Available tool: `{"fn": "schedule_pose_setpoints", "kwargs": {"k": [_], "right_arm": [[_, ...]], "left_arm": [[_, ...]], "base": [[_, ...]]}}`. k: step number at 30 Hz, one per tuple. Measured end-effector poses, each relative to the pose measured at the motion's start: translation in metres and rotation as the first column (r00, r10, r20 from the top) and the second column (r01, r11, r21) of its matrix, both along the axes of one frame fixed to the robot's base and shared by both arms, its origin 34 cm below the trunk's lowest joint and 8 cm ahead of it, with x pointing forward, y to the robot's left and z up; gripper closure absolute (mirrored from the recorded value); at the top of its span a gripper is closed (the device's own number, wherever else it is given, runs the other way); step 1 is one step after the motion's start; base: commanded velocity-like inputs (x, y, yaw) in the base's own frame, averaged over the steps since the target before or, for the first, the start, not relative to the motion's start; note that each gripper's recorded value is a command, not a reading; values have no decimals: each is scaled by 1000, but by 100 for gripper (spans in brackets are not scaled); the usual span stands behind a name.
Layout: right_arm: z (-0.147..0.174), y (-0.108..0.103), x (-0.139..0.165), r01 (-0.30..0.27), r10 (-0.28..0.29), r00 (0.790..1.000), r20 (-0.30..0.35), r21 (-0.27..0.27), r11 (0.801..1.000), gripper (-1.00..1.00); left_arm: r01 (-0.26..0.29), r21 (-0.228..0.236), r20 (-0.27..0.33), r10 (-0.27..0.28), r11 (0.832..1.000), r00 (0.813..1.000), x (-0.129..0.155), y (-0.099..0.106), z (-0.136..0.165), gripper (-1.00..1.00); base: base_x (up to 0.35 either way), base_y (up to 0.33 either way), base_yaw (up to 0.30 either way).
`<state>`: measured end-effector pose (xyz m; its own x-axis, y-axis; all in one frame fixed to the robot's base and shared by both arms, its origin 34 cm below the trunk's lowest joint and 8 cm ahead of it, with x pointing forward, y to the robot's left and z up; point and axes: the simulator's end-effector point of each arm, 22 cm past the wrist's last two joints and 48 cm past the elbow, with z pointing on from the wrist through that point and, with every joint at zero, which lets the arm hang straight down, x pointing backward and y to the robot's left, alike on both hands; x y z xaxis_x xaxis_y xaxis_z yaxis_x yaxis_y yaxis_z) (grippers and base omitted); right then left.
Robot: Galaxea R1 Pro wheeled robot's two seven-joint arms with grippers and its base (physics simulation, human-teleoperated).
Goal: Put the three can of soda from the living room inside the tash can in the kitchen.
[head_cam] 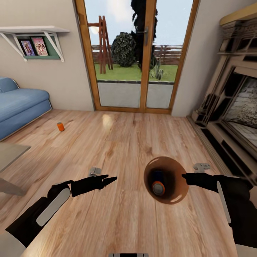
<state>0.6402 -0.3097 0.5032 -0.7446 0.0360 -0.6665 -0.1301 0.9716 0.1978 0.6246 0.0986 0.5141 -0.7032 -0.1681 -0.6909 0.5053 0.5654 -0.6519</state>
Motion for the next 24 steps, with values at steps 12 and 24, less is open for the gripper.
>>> {"fn": "schedule_pose_setpoints", "kwargs": {"k": [12,24], "right_arm": [[0,0,0,-1,1,1000,1,1,1000,100],[0,0,0,0,0,1000,1,3,1000,100]], "left_arm": [[0,4,2,0,1000,1000,0,1,0,-100],[1,3,2,-1,1000,1000,0,1,0,-100]], "base": [[338,0,0],[338,0,0]]}}
